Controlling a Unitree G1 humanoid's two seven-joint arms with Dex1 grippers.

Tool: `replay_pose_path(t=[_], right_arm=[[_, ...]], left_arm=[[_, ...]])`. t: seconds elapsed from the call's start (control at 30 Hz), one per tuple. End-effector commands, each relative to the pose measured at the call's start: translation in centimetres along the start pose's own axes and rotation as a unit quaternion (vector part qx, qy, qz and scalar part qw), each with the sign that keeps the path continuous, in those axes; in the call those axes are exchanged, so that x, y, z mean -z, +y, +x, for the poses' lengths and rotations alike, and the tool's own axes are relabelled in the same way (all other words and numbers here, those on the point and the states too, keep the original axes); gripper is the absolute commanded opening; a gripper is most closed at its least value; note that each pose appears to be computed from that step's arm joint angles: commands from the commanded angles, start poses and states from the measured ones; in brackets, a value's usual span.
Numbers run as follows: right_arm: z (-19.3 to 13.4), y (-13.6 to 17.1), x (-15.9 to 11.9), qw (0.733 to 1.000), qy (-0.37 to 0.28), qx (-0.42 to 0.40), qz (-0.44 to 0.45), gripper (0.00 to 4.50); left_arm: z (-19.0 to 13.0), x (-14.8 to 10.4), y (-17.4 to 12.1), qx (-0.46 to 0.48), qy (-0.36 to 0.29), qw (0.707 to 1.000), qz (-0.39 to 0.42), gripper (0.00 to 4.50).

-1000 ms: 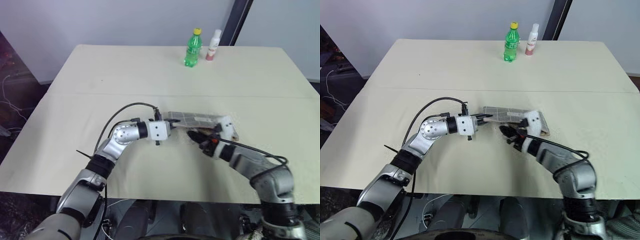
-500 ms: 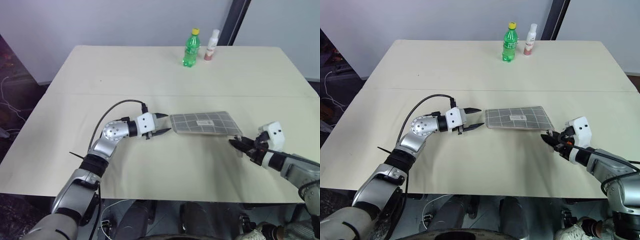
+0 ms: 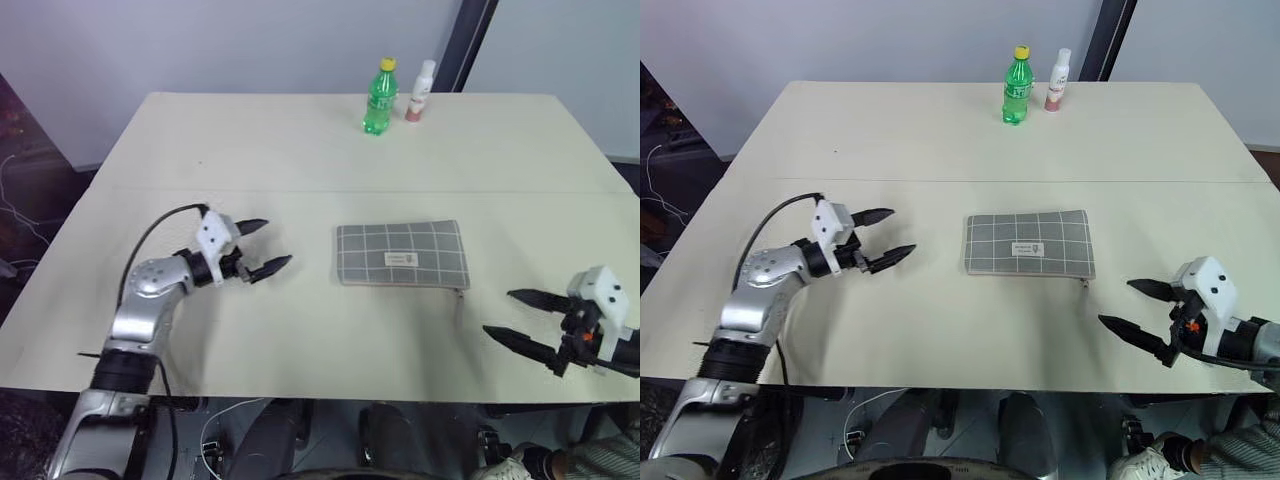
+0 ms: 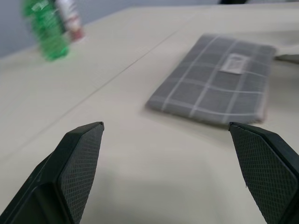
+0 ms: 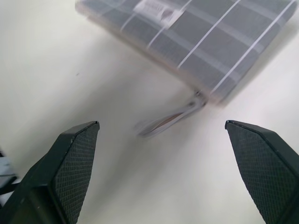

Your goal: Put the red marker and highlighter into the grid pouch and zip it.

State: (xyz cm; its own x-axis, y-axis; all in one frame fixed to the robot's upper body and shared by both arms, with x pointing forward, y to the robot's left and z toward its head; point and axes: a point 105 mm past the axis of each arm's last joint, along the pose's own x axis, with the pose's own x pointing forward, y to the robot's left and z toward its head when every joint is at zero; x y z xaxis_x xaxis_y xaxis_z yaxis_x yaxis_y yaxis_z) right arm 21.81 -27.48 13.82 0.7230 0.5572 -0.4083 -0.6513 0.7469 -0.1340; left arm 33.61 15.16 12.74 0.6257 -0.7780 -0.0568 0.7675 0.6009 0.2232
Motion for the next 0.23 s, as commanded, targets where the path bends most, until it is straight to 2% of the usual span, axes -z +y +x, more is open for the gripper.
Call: replay_pose_path(t=[0.03, 0.13, 0.23], right_arm=[[-0.2, -2.3, -0.1, 0.996, -0.023, 0.067, -0.052, 4.47], [0.0, -3.3, 0.6, 0.994, -0.019, 0.088, -0.067, 4.47], [0.4, -3.1, 0.3, 0.994, -0.031, 0.076, -0.071, 4.47]], left_arm=[[-1.6, -0.9, 0.8, -0.021, 0.0, 1.0, 0.02, 4.5], [-2.7, 0.0, 1.0, -0.024, 0.013, 1.0, 0.006, 4.5], [-3.2, 0.5, 1.4, -0.035, 0.02, 0.999, 0.003, 4.5]])
